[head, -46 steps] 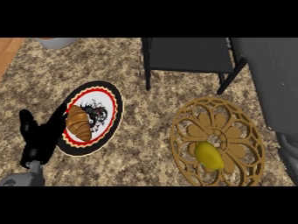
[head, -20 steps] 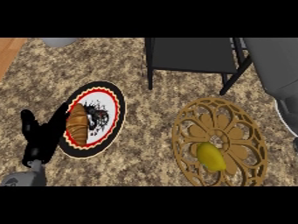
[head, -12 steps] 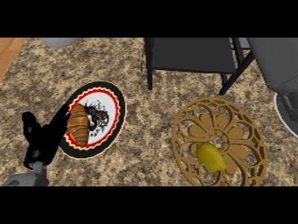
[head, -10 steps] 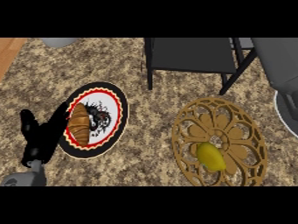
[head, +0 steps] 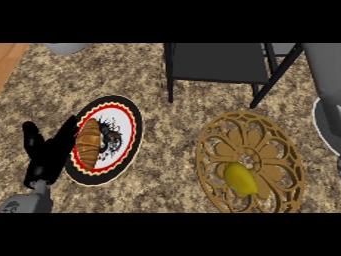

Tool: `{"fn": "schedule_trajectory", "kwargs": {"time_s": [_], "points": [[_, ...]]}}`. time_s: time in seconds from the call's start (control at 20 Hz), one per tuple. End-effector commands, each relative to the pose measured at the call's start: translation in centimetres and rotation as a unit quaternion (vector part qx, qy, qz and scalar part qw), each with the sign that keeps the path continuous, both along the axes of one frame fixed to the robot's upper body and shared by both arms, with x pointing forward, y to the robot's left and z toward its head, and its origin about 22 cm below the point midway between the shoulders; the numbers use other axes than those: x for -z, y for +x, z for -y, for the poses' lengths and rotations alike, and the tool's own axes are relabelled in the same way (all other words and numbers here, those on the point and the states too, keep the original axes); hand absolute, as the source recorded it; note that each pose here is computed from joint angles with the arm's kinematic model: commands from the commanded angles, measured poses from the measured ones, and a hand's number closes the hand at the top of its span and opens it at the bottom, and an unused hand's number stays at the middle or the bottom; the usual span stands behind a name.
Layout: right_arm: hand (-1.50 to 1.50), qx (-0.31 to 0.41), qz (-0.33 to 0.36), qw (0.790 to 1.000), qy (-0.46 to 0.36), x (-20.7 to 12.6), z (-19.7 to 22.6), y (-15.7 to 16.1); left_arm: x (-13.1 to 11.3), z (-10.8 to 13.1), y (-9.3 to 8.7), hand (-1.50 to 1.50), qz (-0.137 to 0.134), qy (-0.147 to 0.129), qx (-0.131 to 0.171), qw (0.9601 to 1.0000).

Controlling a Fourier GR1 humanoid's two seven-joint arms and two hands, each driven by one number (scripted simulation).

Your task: Pick the can from the placemat and place it in the tiered shelf

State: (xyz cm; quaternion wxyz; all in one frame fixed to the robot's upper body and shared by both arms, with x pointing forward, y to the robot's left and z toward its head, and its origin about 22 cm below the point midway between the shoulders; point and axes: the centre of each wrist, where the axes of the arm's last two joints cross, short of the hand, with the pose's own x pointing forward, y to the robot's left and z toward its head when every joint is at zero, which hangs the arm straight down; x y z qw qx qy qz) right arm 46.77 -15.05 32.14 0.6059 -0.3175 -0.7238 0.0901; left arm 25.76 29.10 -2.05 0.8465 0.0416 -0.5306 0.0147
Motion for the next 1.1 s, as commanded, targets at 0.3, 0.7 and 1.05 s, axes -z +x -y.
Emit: {"fn": "schedule_trajectory", "kwargs": {"time_s": [0.3, 0.7, 1.05], "points": [[-1.5, 0.048, 0.073, 0.983, 0.163, -3.1, 4.0, -0.7, 0.6, -0.9, -1.4, 0.0, -0.004, 0.009, 0.0, 1.0], [-1.5, 0.174, 0.113, 0.961, 0.182, -4.2, 11.3, -1.8, 1.3, -0.7, -0.9, 0.0, 0.0, -0.003, -0.004, 1.0], [-1.5, 0.183, 0.121, 0.945, 0.244, -4.7, 17.2, -4.8, 1.1, -0.3, -1.3, 0.0, -0.008, -0.007, -0.012, 0.9999]]}}
